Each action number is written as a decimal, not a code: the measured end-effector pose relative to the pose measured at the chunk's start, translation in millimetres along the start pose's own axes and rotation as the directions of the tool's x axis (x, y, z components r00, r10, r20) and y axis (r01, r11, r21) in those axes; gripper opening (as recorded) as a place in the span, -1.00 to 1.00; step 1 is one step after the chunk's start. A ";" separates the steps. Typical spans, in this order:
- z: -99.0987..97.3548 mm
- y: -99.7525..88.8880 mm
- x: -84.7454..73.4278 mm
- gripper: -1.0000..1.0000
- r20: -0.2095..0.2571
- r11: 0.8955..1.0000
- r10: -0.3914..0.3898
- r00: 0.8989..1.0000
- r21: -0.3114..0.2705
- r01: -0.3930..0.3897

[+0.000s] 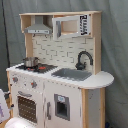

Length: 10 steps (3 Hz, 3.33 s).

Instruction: Play with the kitchen

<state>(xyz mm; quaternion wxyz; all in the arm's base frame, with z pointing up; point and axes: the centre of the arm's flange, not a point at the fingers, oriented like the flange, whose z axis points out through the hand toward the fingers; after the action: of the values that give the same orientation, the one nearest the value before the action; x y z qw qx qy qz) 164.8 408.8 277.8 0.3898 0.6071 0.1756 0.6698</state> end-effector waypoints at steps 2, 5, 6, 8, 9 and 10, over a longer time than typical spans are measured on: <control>37.5 -13.5 -11.8 1.00 0.047 0.995 0.085 0.995 0.047 -0.087; 82.7 -34.6 -22.9 1.00 0.068 0.982 0.054 0.996 0.179 -0.065; 98.0 -38.7 -20.9 1.00 0.075 0.972 0.035 0.997 0.228 -0.052; 121.3 -53.2 -12.5 1.00 0.057 0.944 -0.033 0.998 0.329 0.013; 135.6 -59.8 -12.2 1.00 0.044 0.929 -0.079 0.996 0.366 0.057; 153.7 -72.3 -15.7 1.00 0.077 0.945 -0.068 0.995 0.325 0.039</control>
<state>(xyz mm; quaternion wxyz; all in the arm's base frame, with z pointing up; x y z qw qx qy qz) 332.5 406.6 246.9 0.3103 0.6862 0.2823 0.5942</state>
